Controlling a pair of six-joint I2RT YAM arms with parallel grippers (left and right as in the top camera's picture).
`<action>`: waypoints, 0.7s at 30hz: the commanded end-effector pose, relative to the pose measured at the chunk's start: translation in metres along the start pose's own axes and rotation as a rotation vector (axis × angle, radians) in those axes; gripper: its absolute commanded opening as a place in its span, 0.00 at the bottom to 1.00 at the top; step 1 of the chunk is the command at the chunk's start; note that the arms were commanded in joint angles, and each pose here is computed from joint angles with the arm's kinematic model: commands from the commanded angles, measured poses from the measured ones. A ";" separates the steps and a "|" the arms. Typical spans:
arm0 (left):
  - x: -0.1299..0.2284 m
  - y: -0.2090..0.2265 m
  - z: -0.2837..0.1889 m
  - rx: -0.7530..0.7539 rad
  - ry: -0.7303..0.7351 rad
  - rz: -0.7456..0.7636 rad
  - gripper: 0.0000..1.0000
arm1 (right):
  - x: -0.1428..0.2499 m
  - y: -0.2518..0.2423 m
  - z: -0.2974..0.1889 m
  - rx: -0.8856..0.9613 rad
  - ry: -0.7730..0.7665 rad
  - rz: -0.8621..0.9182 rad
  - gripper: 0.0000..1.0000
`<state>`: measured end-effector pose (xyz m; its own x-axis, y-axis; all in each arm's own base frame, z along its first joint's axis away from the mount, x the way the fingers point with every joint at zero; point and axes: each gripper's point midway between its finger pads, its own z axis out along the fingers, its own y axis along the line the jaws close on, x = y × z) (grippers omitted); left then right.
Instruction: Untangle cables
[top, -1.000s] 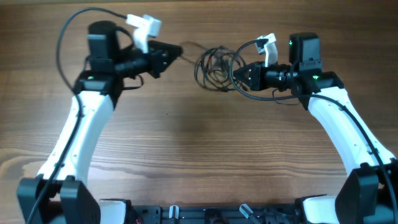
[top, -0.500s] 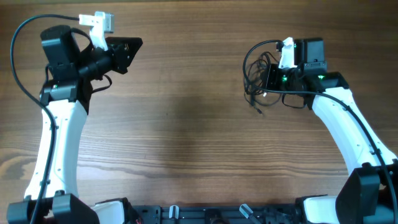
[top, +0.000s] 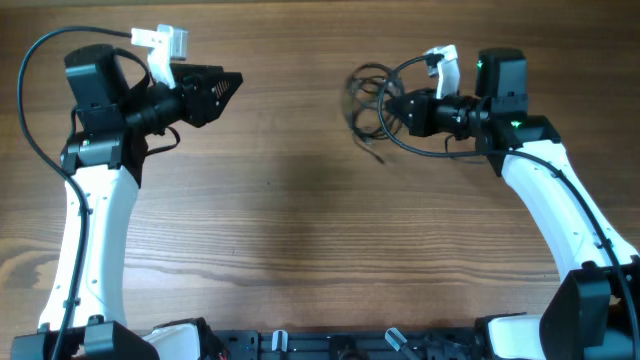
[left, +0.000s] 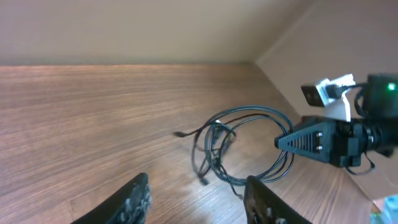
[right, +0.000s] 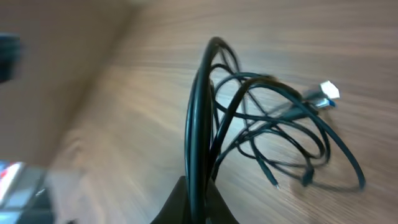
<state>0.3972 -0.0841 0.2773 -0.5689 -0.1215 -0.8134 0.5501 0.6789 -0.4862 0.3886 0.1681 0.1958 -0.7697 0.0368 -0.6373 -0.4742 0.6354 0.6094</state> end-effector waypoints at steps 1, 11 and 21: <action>-0.005 -0.024 0.001 0.074 -0.001 0.085 0.54 | 0.002 0.048 -0.006 -0.275 0.021 -0.057 0.05; 0.024 -0.051 0.042 0.181 0.097 0.127 0.55 | -0.015 0.103 -0.029 -0.582 -0.008 -0.167 0.05; 0.049 -0.058 0.075 0.245 0.169 0.113 0.52 | -0.020 0.136 -0.028 -0.668 -0.004 -0.222 0.05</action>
<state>0.3830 -0.1740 0.2364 -0.6160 0.0584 -0.7855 0.6918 0.5171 -0.5040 0.3396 0.2253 0.2971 -0.5996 -0.0120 -0.8002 -0.7982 0.0813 0.5969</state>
